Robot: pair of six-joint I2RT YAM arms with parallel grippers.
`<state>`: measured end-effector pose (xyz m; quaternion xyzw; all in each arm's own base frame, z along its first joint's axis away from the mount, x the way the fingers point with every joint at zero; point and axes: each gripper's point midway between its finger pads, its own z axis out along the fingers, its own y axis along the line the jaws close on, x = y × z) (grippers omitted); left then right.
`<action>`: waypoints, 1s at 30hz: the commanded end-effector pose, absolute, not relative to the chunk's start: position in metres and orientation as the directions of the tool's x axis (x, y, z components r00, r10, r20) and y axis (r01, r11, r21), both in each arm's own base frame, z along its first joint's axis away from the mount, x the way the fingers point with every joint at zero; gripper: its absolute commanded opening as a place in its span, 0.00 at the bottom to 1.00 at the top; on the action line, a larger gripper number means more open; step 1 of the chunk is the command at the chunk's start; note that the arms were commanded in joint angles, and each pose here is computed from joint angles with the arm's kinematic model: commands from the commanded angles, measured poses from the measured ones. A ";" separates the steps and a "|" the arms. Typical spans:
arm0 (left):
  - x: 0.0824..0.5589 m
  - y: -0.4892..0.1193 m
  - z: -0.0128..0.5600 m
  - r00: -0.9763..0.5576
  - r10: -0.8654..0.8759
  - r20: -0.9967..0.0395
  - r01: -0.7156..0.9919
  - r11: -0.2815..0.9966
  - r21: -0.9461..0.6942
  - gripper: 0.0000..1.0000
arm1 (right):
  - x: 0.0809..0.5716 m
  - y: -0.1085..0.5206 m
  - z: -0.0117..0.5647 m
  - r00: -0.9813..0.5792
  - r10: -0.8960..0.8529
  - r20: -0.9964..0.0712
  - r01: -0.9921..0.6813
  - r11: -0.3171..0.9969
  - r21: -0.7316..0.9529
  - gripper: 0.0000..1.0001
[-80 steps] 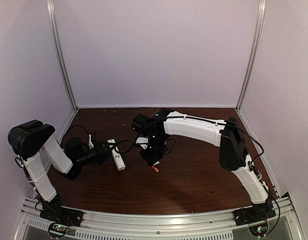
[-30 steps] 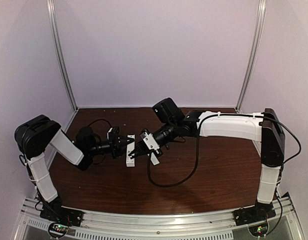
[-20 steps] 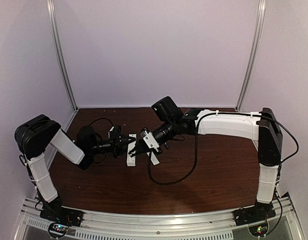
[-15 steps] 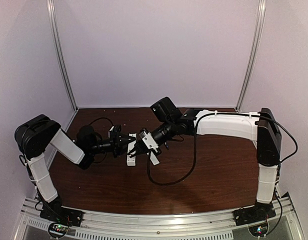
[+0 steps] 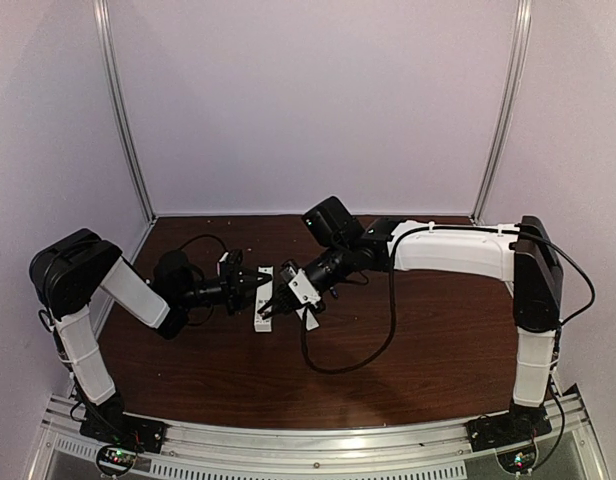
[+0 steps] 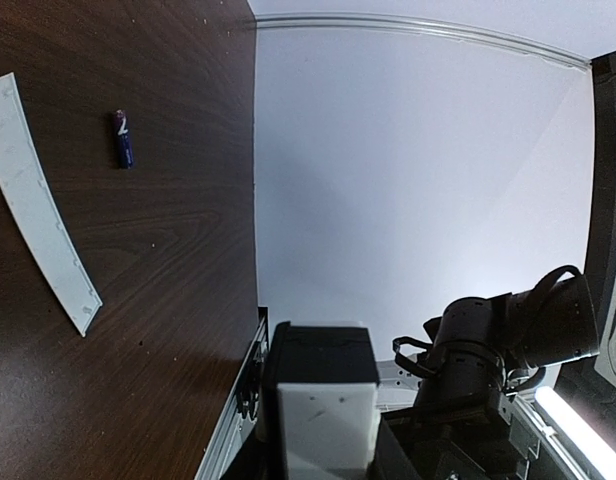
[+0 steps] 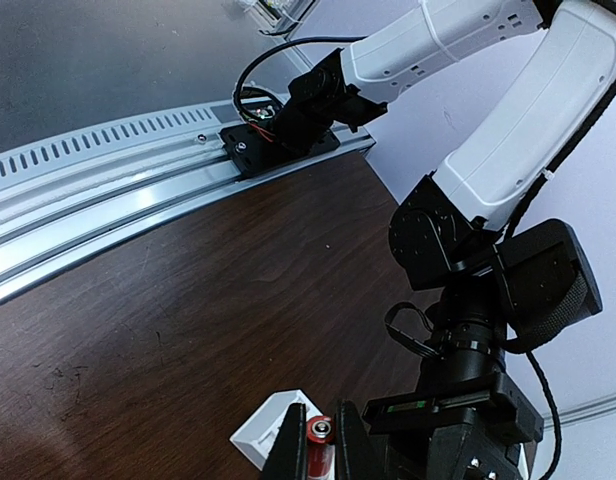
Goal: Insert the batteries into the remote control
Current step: Place the battery in the battery compartment.
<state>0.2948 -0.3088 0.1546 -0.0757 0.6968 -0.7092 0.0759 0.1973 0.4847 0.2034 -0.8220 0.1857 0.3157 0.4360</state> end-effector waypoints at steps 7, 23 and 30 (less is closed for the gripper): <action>0.281 -0.305 0.231 -0.934 -0.222 -0.282 0.328 -0.213 -0.920 0.00 | 0.192 0.468 0.187 0.736 -0.046 -0.675 -0.568 -0.585 -0.579 0.06; 0.282 -0.305 0.232 -0.937 -0.224 -0.267 0.315 -0.217 -0.924 0.00 | 0.200 0.469 0.176 0.880 -0.096 -0.465 -0.428 -0.585 -0.689 0.00; 0.283 -0.305 0.229 -0.939 -0.227 -0.258 0.306 -0.215 -0.927 0.00 | 0.201 0.470 0.168 0.890 -0.127 -0.438 -0.423 -0.590 -0.687 0.00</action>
